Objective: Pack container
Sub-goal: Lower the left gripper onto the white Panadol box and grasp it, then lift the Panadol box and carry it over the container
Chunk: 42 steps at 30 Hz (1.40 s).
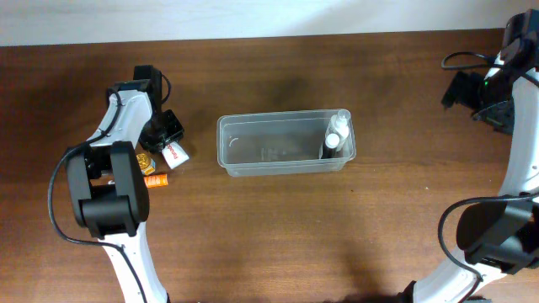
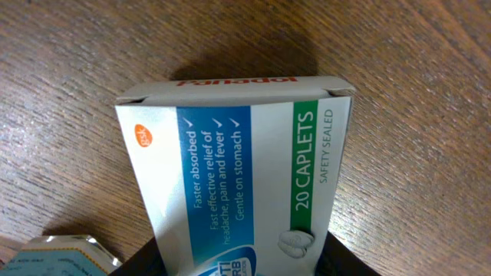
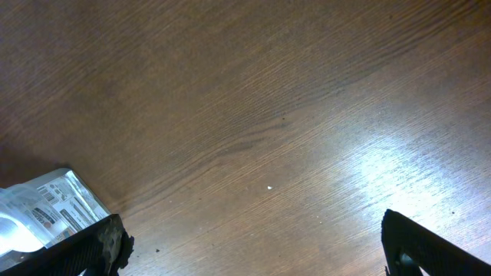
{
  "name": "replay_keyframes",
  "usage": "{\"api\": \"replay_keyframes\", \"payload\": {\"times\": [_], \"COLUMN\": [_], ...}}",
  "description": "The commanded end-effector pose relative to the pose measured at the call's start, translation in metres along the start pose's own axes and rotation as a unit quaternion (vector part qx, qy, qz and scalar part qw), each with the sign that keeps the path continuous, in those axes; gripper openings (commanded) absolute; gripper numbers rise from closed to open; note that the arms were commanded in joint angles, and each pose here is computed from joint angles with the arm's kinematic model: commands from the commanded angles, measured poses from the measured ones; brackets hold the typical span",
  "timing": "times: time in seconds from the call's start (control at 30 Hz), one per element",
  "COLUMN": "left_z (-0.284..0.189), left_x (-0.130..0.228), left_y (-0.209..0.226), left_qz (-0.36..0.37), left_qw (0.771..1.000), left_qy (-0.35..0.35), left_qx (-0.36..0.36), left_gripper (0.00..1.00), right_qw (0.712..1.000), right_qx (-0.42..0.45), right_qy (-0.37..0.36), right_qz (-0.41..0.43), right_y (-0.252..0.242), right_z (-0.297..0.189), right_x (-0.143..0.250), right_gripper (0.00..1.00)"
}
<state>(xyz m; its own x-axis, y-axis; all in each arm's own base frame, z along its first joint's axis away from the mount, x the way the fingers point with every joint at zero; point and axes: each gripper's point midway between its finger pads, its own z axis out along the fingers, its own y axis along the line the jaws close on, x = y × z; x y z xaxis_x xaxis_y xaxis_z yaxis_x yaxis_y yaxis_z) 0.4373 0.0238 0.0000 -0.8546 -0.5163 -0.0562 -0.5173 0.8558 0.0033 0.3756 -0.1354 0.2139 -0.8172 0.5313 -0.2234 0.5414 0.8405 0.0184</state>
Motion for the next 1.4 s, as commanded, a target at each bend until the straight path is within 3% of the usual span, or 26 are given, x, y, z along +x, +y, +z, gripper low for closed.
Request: {"api": "replay_keyframes", "payload": {"times": [0.0,0.3,0.47,0.57,0.77,1.1,1.3,1.37], "left_z": [0.019,0.001,-0.029,-0.05,-0.09,-0.143,-0.163,-0.165], "left_x": [0.006,-0.004,-0.017,-0.021,-0.015,0.03,0.067,0.086], "left_y": [0.006,-0.002,-0.012,-0.024,-0.057,-0.127,-0.16,-0.17], "left_qz": [0.03,0.093,0.133,0.168,0.25,0.441,0.552,0.598], "left_qw": [0.999,0.996,0.991,0.986,0.967,0.894,0.829,0.797], "left_qy": [0.023,0.013,-0.002,-0.014,-0.036,-0.068,-0.079,-0.071], "left_qx": [-0.011,0.001,0.007,0.012,0.021,0.034,0.037,0.035], "left_gripper": [0.43,0.43,0.42,0.36,0.36,0.37,0.41,0.42], "right_qw": [1.0,1.0,1.0,1.0,1.0,1.0,1.0,1.0], "right_qx": [-0.001,-0.001,-0.001,-0.001,-0.001,-0.001,-0.001,-0.001], "right_qy": [0.0,0.0,0.0,0.0,0.0,0.0,0.0,0.0], "right_qz": [0.005,0.005,0.005,0.005,0.005,0.005,0.005,0.005], "right_y": [0.001,0.001,0.001,0.001,0.001,0.001,0.001,0.001], "right_z": [0.001,0.001,0.001,0.001,0.001,0.001,0.001,0.001], "right_x": [-0.001,-0.001,-0.001,-0.001,-0.001,-0.001,-0.001,-0.001], "right_gripper": [0.98,0.98,0.98,0.98,0.98,0.98,0.98,0.98]}}
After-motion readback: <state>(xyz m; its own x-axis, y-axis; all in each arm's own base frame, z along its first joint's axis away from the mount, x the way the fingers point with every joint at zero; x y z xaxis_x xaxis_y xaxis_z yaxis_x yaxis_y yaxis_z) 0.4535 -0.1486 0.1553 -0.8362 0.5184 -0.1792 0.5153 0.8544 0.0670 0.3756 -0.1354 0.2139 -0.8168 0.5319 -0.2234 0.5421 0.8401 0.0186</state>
